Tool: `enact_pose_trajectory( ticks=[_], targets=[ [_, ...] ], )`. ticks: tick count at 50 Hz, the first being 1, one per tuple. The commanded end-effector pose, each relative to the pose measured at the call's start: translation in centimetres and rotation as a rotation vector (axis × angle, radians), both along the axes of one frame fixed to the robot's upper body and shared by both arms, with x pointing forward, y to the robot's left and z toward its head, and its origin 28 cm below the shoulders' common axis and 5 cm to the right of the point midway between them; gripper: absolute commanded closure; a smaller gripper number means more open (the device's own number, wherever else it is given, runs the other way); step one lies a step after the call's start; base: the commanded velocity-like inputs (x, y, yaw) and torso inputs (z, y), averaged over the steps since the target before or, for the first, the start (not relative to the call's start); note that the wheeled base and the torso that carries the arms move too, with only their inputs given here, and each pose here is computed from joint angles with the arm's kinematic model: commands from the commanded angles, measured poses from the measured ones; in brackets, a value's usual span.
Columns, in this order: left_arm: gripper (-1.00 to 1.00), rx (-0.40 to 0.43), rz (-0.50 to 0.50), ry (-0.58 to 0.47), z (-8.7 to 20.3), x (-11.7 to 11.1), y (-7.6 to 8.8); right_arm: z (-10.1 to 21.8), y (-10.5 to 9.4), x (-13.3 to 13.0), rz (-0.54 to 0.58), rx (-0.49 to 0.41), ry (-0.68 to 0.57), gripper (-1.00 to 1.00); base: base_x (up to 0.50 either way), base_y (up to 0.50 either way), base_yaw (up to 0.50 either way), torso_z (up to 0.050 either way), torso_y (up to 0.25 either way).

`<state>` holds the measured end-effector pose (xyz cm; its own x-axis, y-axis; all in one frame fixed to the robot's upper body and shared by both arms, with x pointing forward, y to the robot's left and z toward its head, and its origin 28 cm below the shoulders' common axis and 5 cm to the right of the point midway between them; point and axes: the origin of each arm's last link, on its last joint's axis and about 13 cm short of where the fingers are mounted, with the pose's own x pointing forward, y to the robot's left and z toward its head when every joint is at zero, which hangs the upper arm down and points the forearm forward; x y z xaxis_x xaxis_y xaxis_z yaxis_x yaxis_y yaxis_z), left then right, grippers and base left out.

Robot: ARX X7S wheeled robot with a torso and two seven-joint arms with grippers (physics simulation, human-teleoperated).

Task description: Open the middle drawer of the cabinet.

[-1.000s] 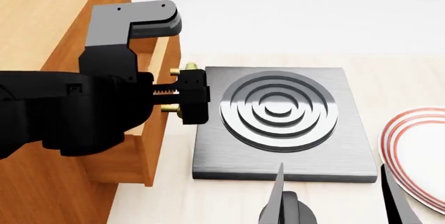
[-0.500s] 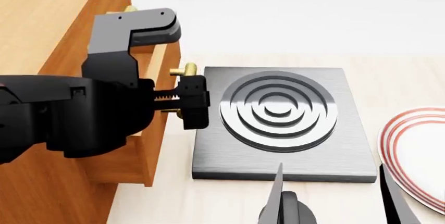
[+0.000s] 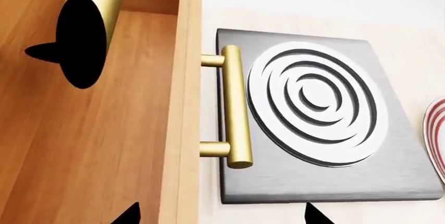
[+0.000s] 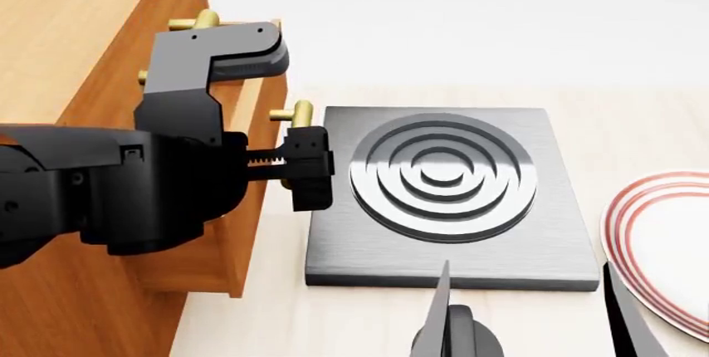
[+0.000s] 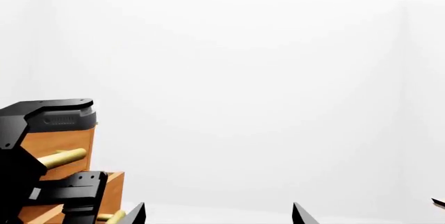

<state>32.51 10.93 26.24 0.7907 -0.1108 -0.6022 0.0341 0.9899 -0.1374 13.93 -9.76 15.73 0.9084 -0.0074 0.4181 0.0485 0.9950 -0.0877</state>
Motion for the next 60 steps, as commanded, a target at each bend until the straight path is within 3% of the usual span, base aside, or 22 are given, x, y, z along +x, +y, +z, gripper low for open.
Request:
enact_pose_trajectory(
  ticks=[1, 60],
  targets=[
    [-1.0, 0.022, 0.028, 0.053, -1.9, 0.2, 0.7, 0.0, 0.0, -0.1, 0.001, 0.0, -0.001, -1.0, 0.0, 0.0, 0.0, 0.0, 0.0],
    [-1.0, -0.028, -0.128, 0.06, -1.5, -1.9, -3.8, 0.2, -0.1, -0.1, -0.003, 0.004, -0.003, -1.0, 0.0, 0.0, 0.0, -0.001, 0.0]
  ],
)
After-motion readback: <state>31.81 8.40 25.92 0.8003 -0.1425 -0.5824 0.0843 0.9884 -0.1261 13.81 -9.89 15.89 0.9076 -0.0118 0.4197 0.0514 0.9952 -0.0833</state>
